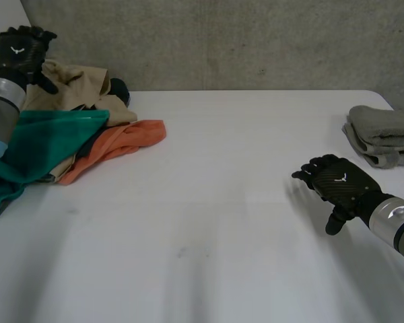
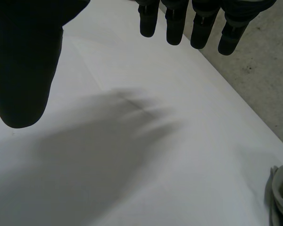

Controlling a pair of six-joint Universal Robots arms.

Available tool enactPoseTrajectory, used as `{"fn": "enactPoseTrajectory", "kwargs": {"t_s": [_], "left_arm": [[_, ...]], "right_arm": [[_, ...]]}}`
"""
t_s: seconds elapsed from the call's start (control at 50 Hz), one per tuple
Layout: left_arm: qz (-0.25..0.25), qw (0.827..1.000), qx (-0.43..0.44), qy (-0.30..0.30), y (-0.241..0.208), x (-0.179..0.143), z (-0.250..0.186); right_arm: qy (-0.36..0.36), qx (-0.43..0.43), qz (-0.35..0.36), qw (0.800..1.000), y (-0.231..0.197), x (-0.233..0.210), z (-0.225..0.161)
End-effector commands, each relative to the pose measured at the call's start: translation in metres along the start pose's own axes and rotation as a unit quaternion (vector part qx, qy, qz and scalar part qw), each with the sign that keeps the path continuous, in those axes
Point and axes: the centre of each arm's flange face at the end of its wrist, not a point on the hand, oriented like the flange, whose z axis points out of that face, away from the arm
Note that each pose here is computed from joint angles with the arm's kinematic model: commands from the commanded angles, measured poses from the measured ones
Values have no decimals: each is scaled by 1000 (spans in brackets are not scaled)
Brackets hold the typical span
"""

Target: Fold the laundry.

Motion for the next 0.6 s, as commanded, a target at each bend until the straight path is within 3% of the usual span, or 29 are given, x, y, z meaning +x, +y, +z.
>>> {"fn": "enactPoseTrajectory", "kwargs": {"t_s": [0.02, 0.2, 0.38, 0.48, 0.6], "left_arm": [[-1, 1000, -13, 6, 45, 10, 6], [-8, 999, -43, 12, 91, 20, 0], [-5, 999, -36, -14, 88, 17, 4], [1, 998, -18, -61, 59, 11, 9], [-7, 997, 44, -58, -33, 22, 3]], "right_arm": [[-4, -4, 3, 1000, 3, -2, 2], [0, -2, 2, 1000, 2, 2, 3], [0, 0, -1, 1000, 1, 1, 3], [1, 3, -2, 1000, -1, 1, 3], [19, 4, -9, 1000, -6, 7, 1]]}}
